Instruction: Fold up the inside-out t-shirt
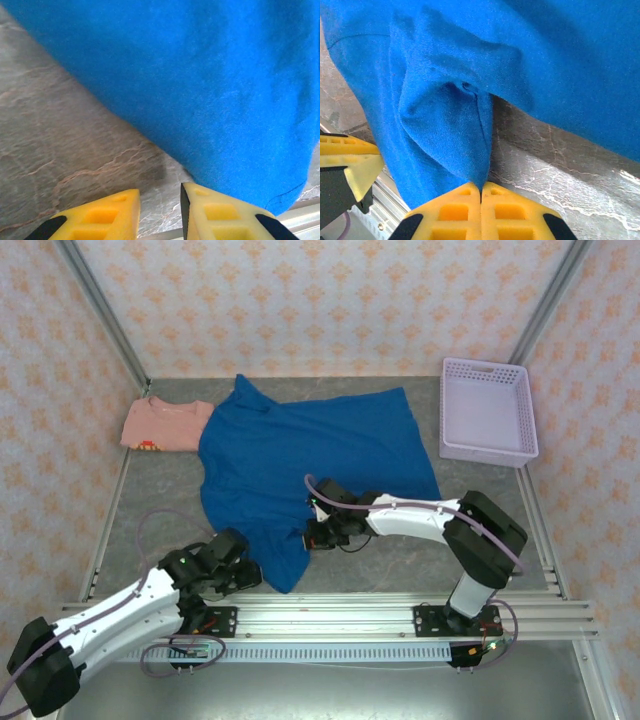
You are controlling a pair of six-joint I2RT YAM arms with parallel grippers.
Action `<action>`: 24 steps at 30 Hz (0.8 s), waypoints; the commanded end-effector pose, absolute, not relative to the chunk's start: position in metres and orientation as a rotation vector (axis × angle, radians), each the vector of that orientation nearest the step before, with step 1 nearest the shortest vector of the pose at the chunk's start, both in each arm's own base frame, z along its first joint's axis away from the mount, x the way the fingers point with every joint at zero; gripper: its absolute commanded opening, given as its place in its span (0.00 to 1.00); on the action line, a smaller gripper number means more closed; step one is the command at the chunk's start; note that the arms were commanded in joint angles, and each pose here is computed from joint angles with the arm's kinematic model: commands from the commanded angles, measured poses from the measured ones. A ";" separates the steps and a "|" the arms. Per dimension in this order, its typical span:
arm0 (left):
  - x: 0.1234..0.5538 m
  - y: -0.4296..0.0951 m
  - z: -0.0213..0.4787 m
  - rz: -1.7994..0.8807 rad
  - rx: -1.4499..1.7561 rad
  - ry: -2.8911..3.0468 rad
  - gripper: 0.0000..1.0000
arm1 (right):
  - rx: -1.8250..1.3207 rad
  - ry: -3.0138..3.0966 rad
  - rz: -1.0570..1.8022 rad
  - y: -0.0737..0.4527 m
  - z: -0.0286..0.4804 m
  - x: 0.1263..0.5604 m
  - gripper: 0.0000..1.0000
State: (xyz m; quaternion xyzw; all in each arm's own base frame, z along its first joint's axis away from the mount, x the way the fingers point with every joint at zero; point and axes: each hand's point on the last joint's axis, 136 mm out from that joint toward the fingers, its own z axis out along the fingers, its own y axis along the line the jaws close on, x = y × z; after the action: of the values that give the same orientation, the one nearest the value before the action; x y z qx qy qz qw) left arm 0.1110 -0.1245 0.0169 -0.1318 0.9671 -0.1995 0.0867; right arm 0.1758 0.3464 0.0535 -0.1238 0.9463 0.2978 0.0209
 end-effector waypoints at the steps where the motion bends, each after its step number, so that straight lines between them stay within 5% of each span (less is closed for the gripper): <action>1: 0.121 -0.136 0.022 -0.653 -0.287 2.830 0.28 | -0.379 2.967 0.902 0.346 0.050 0.174 0.00; 14: 0.127 -0.147 0.022 -0.656 -0.171 2.847 0.28 | -0.472 3.044 0.838 0.353 0.020 0.154 0.02; 24: 0.126 -0.140 0.037 -0.659 -0.244 2.815 0.37 | -0.471 3.024 0.807 0.352 0.024 0.157 0.02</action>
State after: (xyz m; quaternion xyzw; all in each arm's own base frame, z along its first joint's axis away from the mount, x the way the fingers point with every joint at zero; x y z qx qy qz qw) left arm 0.1253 -0.1437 0.0257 -0.0768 0.9631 -0.2320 0.1124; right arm 0.1537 0.3527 0.0216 -0.1456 0.9523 0.2675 -0.0205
